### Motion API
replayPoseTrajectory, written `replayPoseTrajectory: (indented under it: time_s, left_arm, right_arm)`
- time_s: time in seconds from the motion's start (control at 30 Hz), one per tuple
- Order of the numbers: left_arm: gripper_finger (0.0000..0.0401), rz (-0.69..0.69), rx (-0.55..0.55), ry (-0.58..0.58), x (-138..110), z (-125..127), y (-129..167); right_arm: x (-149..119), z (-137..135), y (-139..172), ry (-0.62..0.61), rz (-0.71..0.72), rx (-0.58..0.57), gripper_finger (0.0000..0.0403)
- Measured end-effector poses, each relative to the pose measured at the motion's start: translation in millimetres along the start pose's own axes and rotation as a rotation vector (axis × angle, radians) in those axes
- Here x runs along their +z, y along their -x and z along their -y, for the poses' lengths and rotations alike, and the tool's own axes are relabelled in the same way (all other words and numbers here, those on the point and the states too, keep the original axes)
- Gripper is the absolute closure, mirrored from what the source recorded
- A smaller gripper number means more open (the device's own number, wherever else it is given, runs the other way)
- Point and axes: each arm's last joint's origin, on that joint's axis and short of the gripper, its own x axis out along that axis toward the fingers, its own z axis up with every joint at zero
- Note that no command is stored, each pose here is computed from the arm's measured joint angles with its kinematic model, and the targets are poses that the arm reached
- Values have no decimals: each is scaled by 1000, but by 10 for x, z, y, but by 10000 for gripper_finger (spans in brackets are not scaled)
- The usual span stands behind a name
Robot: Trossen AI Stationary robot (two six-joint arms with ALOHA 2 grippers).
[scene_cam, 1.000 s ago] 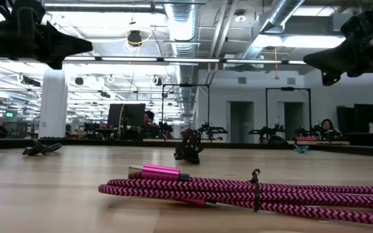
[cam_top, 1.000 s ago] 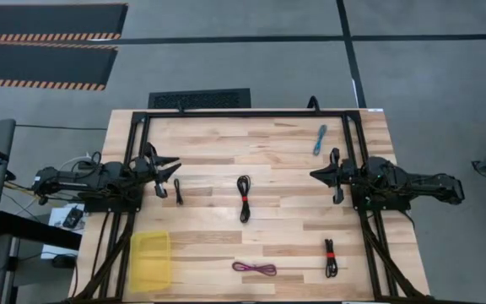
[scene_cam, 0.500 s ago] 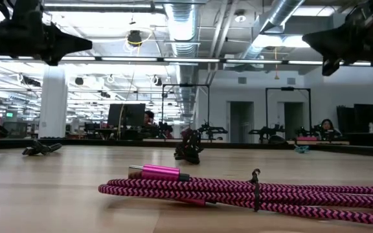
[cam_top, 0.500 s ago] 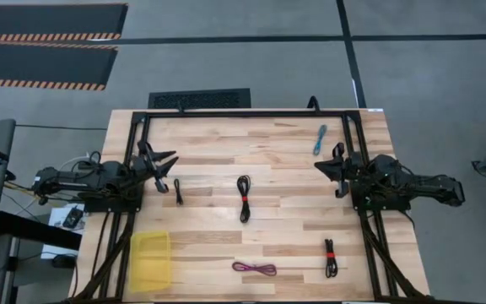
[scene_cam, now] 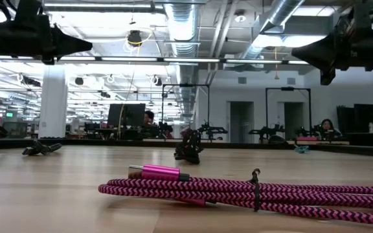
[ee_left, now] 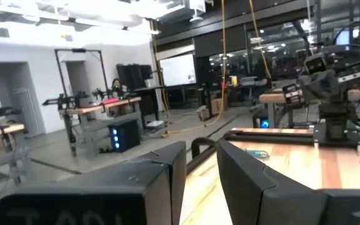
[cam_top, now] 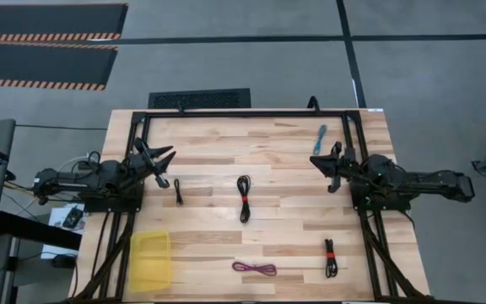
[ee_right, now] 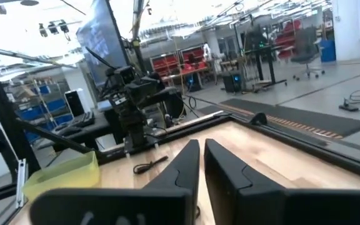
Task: Pick and place USB-C Cables
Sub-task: Put the blue charger cable into the yellow bin
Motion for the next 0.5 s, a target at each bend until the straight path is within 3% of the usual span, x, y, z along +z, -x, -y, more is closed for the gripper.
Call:
replayPoseTrajectory:
  time_s: [0.27,0.5]
  left_arm:
    - [319,-12,33,42,-16,-28,-13]
    - [319,-21,40,38,-25,-30,-14]
  right_arm:
    - [-79,44,-161,-8,-10,-187,281]
    - [-105,229,-328,-87,-72,-587,226]
